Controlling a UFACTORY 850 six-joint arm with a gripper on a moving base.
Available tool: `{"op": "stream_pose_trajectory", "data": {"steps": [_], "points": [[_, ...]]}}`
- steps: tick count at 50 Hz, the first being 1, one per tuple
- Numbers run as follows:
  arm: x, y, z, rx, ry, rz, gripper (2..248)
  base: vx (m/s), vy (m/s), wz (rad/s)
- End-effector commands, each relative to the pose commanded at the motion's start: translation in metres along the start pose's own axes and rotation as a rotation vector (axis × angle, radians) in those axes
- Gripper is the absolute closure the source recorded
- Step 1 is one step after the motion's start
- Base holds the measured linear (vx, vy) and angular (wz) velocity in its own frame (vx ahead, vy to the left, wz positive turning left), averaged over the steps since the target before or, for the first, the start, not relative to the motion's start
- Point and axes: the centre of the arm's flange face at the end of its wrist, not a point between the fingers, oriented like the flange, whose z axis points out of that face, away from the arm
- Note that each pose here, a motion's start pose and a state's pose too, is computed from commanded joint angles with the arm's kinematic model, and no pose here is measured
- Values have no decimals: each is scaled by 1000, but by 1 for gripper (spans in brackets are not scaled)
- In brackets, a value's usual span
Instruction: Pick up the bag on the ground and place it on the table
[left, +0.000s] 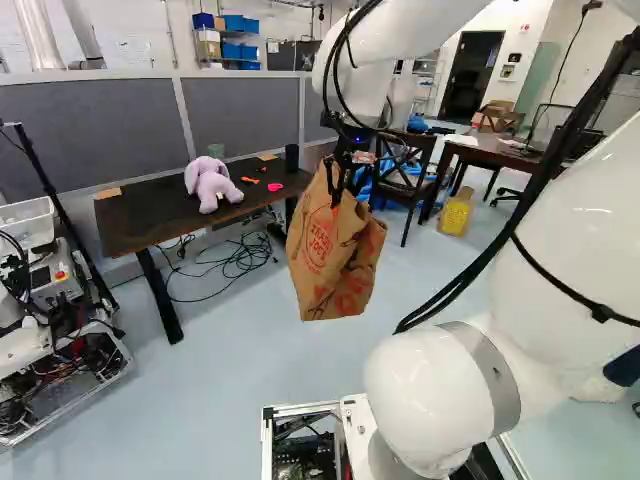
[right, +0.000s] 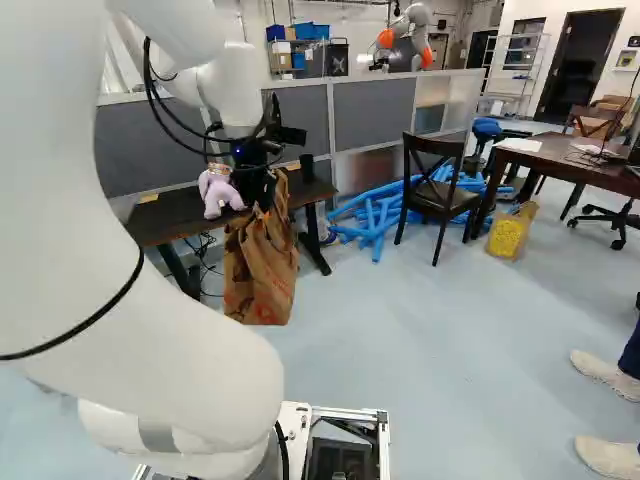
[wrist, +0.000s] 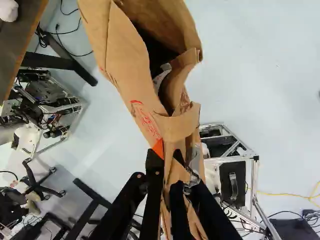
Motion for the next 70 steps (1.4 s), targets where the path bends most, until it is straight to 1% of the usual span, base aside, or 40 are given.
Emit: {"op": "stream_pose_trajectory", "data": {"steps": [9, 16, 29, 46, 56, 70], "points": [[0, -5, -13, -3, -20, -11, 229, 0, 0, 0], [2, -9, -24, -1, -17, -19, 229, 0, 0, 0], [5, -16, -44, 9, 9, -32, 229, 0, 0, 0], [6, -22, -69, 28, 61, -45, 229, 0, 0, 0], [7, -23, -75, 31, 71, -46, 229, 0, 0, 0], [4, -22, -75, 23, 42, -47, 229, 0, 0, 0]]}}
